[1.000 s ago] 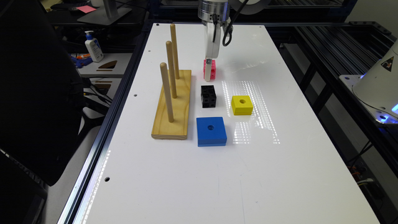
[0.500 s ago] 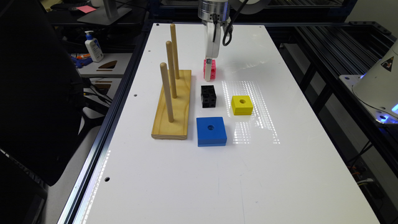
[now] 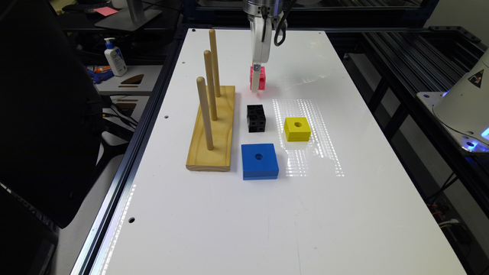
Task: Pick up pink block.
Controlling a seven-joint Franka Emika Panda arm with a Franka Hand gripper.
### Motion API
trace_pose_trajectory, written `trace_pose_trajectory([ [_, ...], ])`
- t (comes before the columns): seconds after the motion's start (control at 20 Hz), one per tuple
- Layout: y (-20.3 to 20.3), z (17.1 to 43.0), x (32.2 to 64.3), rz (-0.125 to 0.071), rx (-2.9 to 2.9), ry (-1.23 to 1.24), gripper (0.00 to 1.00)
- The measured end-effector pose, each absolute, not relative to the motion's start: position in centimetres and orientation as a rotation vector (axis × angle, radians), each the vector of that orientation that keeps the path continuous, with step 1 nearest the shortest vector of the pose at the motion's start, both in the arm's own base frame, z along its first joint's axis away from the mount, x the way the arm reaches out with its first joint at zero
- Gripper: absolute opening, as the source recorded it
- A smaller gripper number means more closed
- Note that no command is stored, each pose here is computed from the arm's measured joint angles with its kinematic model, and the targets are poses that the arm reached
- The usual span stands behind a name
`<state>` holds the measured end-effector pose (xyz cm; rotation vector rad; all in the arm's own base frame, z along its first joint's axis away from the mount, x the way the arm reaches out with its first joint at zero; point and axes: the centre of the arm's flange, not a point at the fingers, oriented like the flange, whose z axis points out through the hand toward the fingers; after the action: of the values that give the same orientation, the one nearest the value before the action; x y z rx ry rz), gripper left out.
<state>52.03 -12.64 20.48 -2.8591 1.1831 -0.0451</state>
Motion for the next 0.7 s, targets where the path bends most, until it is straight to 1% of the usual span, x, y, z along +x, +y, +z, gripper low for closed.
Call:
trace_pose_trajectory([
  [0.15, -12.7, 23.4, 52.1, -0.044, -2.865, 1.181, 0.0],
  [0.2, -12.7, 24.3, 52.0, -0.039, -2.868, 1.181, 0.0],
  [0.3, -12.6, 25.2, 51.8, -0.033, -2.871, 1.181, 0.0],
  [0.4, -12.6, 25.3, 51.7, -0.03, -2.871, 1.181, 0.0],
  [0.45, -12.6, 25.4, 51.7, -0.031, -2.871, 1.181, 0.0],
  [0.55, -12.6, 25.7, 51.7, -0.039, -2.871, 1.181, 0.0],
  [0.7, -12.6, 27.3, 51.7, -0.051, -2.873, 1.18, 0.0],
])
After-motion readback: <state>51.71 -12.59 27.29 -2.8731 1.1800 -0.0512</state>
